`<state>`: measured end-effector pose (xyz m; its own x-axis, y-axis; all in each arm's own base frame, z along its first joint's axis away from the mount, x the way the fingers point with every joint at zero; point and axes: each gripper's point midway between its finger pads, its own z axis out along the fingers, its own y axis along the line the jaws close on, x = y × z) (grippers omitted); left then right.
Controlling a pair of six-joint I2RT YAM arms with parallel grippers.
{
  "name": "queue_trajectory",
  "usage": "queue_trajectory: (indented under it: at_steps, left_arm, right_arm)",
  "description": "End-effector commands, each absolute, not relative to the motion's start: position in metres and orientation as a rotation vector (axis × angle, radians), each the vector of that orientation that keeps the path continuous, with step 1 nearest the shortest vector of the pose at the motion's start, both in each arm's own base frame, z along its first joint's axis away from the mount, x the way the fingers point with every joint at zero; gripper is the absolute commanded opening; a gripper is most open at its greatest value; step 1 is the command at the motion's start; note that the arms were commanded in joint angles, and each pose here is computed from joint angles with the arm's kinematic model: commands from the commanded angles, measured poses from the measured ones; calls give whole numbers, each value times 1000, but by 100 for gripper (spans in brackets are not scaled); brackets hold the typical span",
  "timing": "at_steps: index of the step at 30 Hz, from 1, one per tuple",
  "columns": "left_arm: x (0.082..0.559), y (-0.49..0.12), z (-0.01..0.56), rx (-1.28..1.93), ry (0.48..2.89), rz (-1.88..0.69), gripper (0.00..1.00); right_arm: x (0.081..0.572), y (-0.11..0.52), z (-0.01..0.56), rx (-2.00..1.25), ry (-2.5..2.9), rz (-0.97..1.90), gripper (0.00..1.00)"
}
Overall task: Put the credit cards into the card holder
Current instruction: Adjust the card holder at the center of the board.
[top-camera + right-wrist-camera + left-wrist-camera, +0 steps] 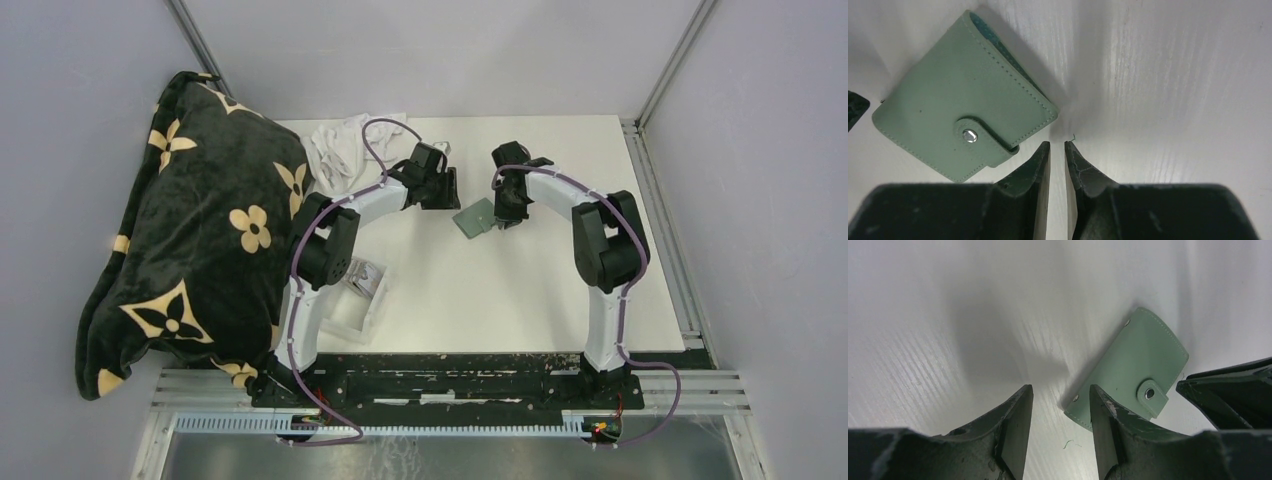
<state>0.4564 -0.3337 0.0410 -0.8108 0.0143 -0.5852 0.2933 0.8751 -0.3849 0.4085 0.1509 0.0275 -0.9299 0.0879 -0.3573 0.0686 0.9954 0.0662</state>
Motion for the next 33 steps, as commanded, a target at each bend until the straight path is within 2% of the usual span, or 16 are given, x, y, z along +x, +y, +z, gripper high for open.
queue_trajectory:
  at_steps: [1,15,24,31,33]
  left_arm:
    - [449,-339,37,253,2443,-686,52]
    - [408,-344,26,289,2495,-734,48]
    - [394,-331,38,272,2484,-675,49]
    - [401,-331,61,250,2424,-677,50]
    - [402,-332,65,227,2403,-693,51]
  right_arm:
    - [423,152,32,103,2740,59,22]
    - [450,162,25,43,2741,57,24]
    - [463,151,43,10,2703,-37,25]
    - [467,153,78,-12,2649,-16,31]
    - [467,160,86,-30,2638,30,36]
